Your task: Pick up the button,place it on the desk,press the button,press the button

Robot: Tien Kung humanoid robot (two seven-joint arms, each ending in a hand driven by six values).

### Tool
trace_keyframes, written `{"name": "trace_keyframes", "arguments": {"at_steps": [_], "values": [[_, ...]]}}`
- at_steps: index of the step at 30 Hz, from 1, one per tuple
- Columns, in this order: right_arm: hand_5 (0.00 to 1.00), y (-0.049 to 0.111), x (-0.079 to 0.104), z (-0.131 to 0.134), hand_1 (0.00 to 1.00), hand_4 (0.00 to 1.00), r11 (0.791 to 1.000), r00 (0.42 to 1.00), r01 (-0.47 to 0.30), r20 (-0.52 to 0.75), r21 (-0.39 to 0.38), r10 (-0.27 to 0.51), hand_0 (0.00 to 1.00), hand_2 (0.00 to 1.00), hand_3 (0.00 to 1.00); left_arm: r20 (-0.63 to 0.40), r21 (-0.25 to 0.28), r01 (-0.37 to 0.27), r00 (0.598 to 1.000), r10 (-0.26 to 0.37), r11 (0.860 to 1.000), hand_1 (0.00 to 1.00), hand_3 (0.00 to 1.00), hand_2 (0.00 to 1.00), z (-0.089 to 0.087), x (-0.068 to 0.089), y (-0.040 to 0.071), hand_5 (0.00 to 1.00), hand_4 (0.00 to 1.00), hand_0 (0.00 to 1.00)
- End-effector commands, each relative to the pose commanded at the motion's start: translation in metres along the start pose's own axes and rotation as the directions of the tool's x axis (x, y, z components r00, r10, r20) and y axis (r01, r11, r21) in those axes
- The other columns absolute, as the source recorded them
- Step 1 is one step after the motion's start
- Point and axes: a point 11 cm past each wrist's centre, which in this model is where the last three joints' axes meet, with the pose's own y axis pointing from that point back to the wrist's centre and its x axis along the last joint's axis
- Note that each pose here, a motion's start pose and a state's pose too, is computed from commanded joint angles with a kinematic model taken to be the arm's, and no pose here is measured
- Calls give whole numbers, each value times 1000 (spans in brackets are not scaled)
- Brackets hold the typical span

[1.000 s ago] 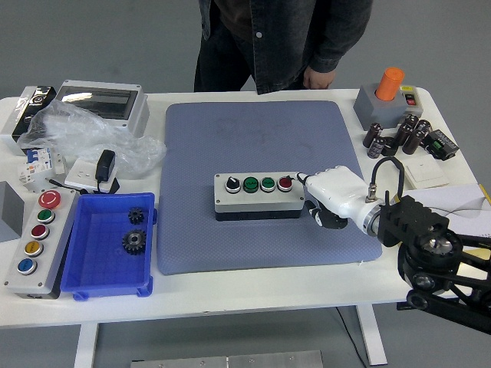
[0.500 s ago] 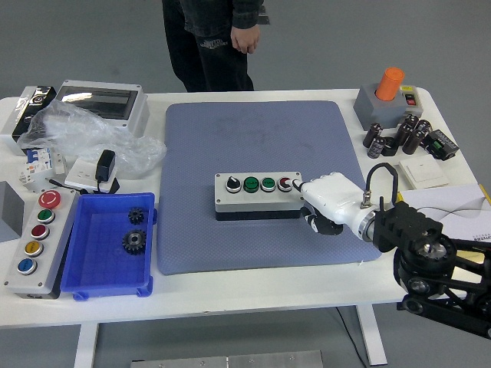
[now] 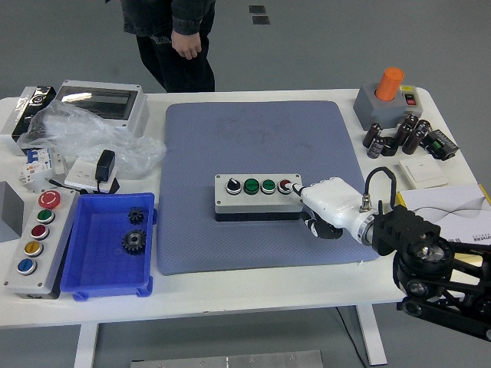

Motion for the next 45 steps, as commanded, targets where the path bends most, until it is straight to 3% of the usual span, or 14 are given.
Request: {"name": "trace_keyframes", "arguments": {"at_steps": [8,14,20,21,26,27,32,33,38,39,45], "values": [[2,1,-3,-1,343,361,1000,1000,6,12,7,-6,386,206,888,0,5,0,1000,0,1000,700,635,630,-3,-1,0,407,572,670],[2,15,32,-2,343,365,995,992,-94,86,41,90,388,206,884,-5,17,0,1000,0,1000,701,636,633,-9,0,-1,409,573,671],[2,24,59,29,344,364,984,968,-176,177,-22,177,387,206,883,-4,22,1,1000,-1,1000,701,636,634,-12,-1,-1,410,574,673],[325,25,65,32,341,722,981,962,-194,191,-27,195,292,340,887,-2,23,1,1000,-1,1000,701,636,634,-12,-1,-1,412,575,673],[325,25,101,32,341,722,950,924,-311,232,-13,305,292,340,887,2,28,0,1000,0,1000,701,636,634,-15,-1,-1,412,575,673],[396,24,107,31,590,846,942,916,-337,225,-16,331,536,665,865,3,28,0,1000,0,1000,702,636,634,-15,-1,-1,412,575,673],[396,18,119,34,590,846,915,897,-401,184,-38,401,536,665,865,3,26,-3,1000,3,1000,702,636,634,-15,0,-1,412,575,673],[630,19,120,33,916,998,912,894,-409,183,-38,409,881,990,998,1,26,-3,1000,3,1000,702,636,634,-14,0,-1,412,576,674],[630,21,118,34,916,998,905,882,-423,211,-44,422,881,990,998,-4,35,-7,1000,8,999,702,636,634,-18,2,-1,412,576,674],[665,22,118,35,986,998,903,877,-426,222,-46,425,970,998,998,-6,36,-7,1000,8,999,702,637,635,-19,2,-1,412,578,674],[655,22,111,35,975,998,901,867,-428,253,-67,430,966,998,998,-9,42,-6,1000,6,999,704,639,637,-20,1,-1,412,579,678]]}}
